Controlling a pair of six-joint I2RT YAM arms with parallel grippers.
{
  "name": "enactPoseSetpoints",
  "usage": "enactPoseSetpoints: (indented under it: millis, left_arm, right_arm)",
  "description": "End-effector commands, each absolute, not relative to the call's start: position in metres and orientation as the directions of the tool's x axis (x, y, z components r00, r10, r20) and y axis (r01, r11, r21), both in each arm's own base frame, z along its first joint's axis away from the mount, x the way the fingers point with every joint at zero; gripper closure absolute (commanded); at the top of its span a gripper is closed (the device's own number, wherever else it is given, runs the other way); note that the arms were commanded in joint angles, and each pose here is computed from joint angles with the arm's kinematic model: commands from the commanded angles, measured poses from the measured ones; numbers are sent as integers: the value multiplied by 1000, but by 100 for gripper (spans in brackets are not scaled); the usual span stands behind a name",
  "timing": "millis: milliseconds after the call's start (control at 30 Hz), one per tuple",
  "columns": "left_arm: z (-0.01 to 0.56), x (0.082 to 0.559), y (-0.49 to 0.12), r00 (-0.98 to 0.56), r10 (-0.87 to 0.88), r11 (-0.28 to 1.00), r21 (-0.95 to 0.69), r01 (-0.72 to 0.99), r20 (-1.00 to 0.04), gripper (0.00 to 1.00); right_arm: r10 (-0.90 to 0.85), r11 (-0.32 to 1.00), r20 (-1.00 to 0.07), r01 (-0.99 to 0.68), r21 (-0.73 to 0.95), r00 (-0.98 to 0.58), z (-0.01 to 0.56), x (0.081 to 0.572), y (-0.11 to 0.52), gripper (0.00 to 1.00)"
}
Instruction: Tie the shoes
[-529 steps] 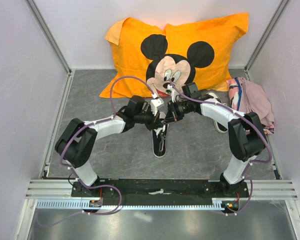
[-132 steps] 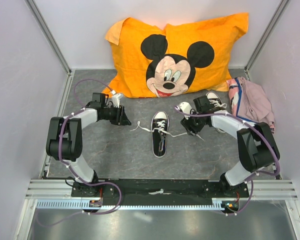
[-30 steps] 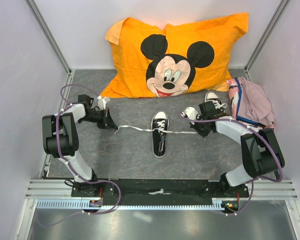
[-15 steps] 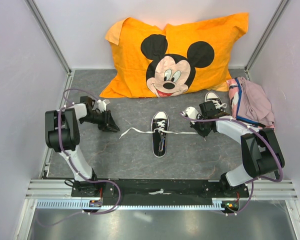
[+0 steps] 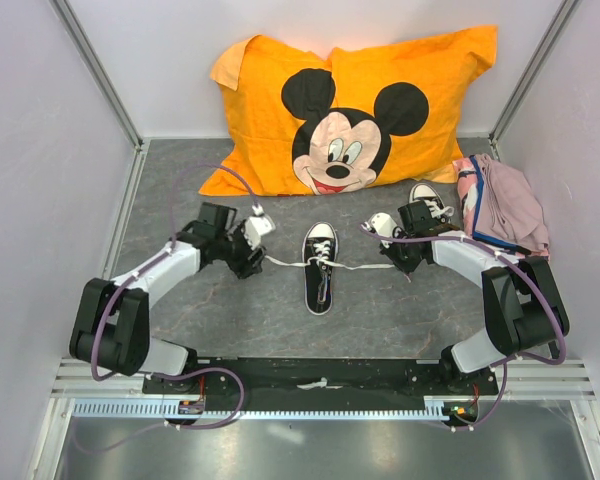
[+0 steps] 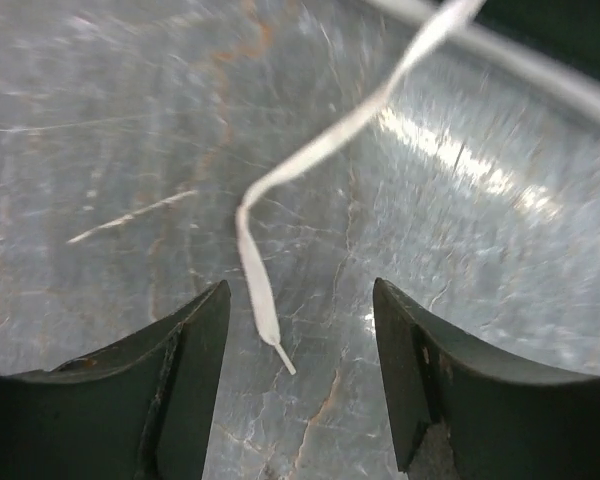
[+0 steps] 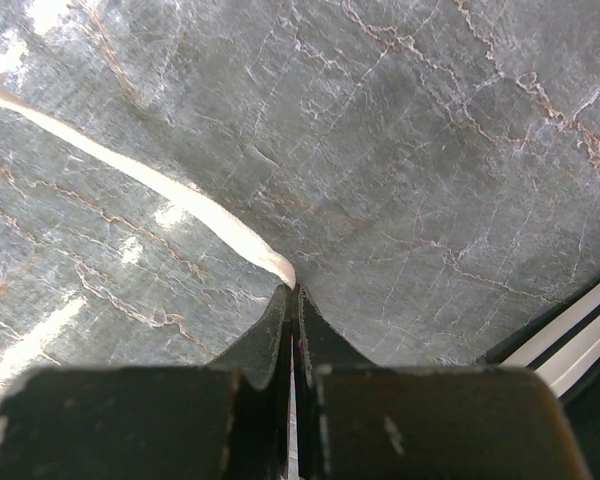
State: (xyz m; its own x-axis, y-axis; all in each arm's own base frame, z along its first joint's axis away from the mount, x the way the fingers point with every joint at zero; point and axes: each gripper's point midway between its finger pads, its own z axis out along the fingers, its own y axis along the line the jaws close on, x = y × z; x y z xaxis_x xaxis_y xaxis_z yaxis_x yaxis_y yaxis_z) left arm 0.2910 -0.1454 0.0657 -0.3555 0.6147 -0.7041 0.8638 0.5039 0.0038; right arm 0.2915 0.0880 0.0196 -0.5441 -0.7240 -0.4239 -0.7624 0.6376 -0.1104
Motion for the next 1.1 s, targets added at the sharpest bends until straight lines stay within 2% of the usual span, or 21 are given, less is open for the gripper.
enactPoseSetpoints:
  millis: [0,167,267,300,400,433,500,533,567,600,633,700,833,1067]
  left_arm:
    - [44,314,-133,-188,806,412,304,859,-561,35]
    - [20,326,-129,-210,860,396,350,849,-465,37]
    - [6,322,-128,-254,872,393,291,872,-417,57]
    - [3,321,-127,-275,873,402,272,874,-404,74]
    - [4,314,-116,-392,840,476,162,864,-375,98]
    - [14,312,-126,-406,803,484,80,871,-436,98]
    - [27,296,-114,-518,721,551,-71,831,-460,99]
    - [46,291,-130,-533,650,518,-197,832,-542,98]
    - [58,285,-133,-548,609,488,-275,829,-573,99]
    - [68,266,-124,-636,548,490,-408,770,-543,98]
    - [83,266,-132,-646,494,440,-474,763,-582,98]
    - [98,255,-128,-712,419,412,-581,702,-563,98]
    - [84,248,-116,-821,333,448,-688,571,-464,98]
    - [43,274,-89,-905,273,600,-678,424,-325,99]
  right_arm:
    - [-707,649,-454,-752,-112,-542,30,303,93,100]
    - [-705,649,-457,-752,-110,-542,30,304,94,100]
    - [-709,647,-453,-754,-114,-540,29,304,93,100]
    - [-710,648,-450,-753,-115,-542,28,304,93,100]
    - [-713,645,-449,-754,-122,-538,29,305,92,100]
    - [-714,644,-449,-755,-123,-537,30,305,92,100]
    - [-715,645,-448,-754,-124,-537,30,305,91,100]
    - [-715,644,-449,-755,-126,-536,30,305,92,100]
    - [-718,642,-447,-756,-127,-534,30,304,91,100]
    - [-718,642,-447,-755,-130,-534,30,304,91,100]
    - [-719,642,-445,-756,-131,-534,30,303,90,100]
    - [-721,640,-444,-757,-133,-532,30,303,90,100]
    - [-723,638,-443,-759,-135,-529,29,302,89,100]
    - [-728,646,-427,-745,-166,-536,26,303,82,100]
